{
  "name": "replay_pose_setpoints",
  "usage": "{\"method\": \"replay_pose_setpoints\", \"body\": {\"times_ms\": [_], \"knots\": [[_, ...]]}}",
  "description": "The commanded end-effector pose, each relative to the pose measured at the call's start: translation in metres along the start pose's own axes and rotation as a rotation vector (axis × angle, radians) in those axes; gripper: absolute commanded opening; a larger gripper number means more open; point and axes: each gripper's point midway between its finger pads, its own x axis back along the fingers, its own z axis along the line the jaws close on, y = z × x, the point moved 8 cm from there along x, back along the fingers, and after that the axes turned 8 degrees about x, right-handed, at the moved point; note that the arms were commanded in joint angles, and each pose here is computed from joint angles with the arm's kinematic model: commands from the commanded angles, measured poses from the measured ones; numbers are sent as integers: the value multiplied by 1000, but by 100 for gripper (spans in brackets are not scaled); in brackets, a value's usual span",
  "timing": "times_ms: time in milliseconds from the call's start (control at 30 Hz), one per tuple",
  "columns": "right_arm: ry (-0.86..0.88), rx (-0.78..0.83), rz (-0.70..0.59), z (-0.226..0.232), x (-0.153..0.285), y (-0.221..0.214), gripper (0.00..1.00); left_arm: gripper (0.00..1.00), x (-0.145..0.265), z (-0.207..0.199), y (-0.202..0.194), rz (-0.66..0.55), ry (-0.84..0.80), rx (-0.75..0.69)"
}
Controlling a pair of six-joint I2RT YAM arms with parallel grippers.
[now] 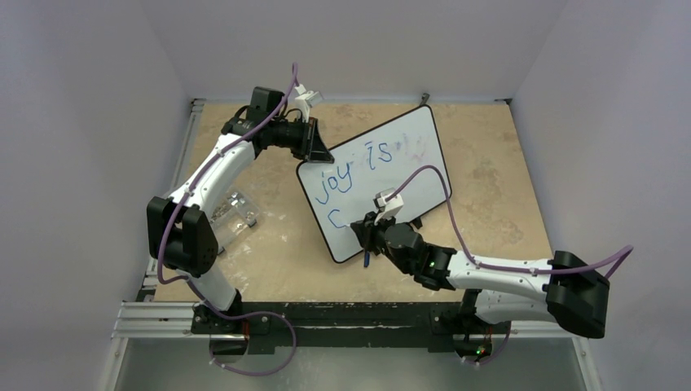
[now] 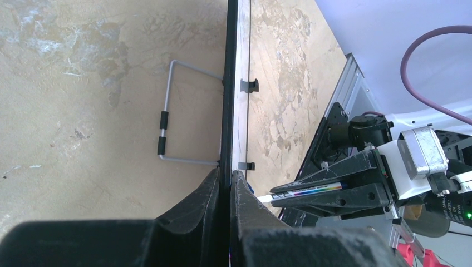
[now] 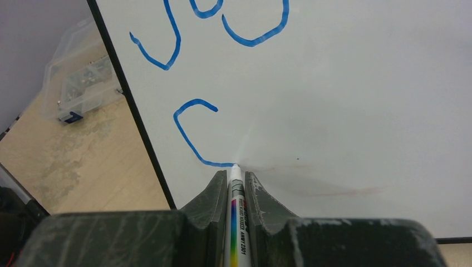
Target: Write a sentence on the whiteboard
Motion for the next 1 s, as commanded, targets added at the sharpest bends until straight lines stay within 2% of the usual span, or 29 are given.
{"method": "replay_pose_setpoints", "body": {"times_ms": [0, 233, 667, 967], "knots": [[-49, -15, -48, 0, -1, 17, 0, 0, 7, -4, 12, -70, 56, -95], [-59, 3, -66, 3, -2, 32, 0, 0, 6, -4, 12, -69, 57, -95], [-41, -24, -217, 1, 29, 91, 0, 0, 6, -3, 13, -67, 61, -94], [-67, 8, -190, 2, 16, 80, 0, 0, 7, -4, 14, -71, 61, -97]]}}
